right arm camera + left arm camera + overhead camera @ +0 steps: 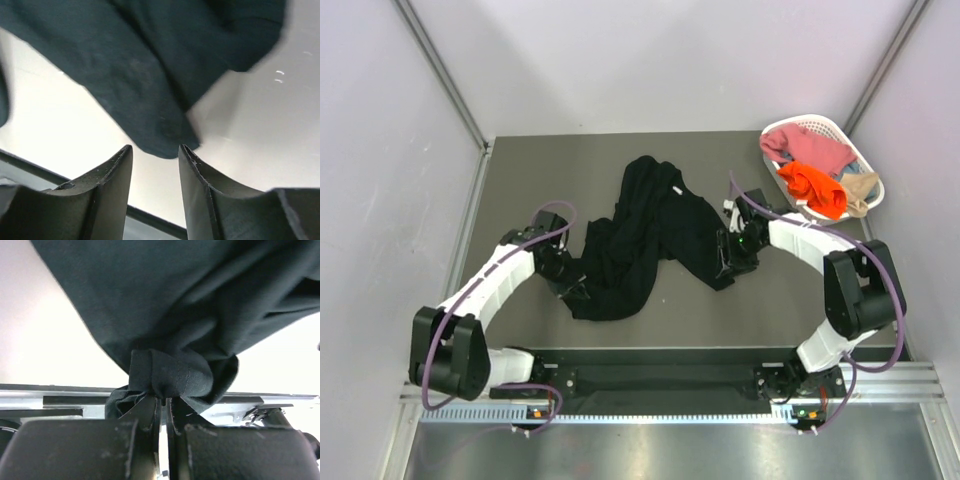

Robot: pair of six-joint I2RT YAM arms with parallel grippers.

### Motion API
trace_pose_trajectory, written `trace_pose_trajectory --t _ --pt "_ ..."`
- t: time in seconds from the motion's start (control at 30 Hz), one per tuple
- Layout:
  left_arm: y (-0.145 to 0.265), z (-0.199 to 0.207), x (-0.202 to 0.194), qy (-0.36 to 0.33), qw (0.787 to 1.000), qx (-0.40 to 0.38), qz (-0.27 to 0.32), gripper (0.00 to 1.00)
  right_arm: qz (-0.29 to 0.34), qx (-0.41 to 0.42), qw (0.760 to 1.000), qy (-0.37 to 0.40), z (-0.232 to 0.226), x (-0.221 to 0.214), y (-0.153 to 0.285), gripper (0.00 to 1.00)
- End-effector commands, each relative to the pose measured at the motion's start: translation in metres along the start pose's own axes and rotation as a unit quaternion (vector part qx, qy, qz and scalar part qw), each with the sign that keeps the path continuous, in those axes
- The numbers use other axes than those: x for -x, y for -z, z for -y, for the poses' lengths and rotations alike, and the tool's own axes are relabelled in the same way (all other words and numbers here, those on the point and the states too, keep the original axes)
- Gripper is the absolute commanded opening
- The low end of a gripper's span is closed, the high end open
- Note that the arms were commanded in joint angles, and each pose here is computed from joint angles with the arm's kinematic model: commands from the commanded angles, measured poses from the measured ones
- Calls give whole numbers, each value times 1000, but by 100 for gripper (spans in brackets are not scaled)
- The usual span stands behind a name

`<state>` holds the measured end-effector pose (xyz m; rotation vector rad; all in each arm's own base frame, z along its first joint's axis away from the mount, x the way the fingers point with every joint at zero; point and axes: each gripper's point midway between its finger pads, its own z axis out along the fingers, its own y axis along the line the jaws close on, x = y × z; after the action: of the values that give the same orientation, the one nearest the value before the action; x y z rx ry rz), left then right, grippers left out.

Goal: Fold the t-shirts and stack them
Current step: Flatten the tshirt out

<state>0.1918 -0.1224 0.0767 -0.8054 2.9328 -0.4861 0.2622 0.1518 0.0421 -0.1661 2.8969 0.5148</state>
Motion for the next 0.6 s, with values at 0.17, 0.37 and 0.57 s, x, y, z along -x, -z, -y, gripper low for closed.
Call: trace_pose_trajectory --t 0.17,0.37,0.57 --pt "28 15 8 -32 999 -8 36 0 23 -3 1000 -17 25 3 13 52" --pt "33 21 13 -35 998 -13 44 0 17 6 999 -30 24 -2 7 52" --pt "42 26 19 -38 998 -12 58 0 17 34 997 -71 23 -9 6 50"
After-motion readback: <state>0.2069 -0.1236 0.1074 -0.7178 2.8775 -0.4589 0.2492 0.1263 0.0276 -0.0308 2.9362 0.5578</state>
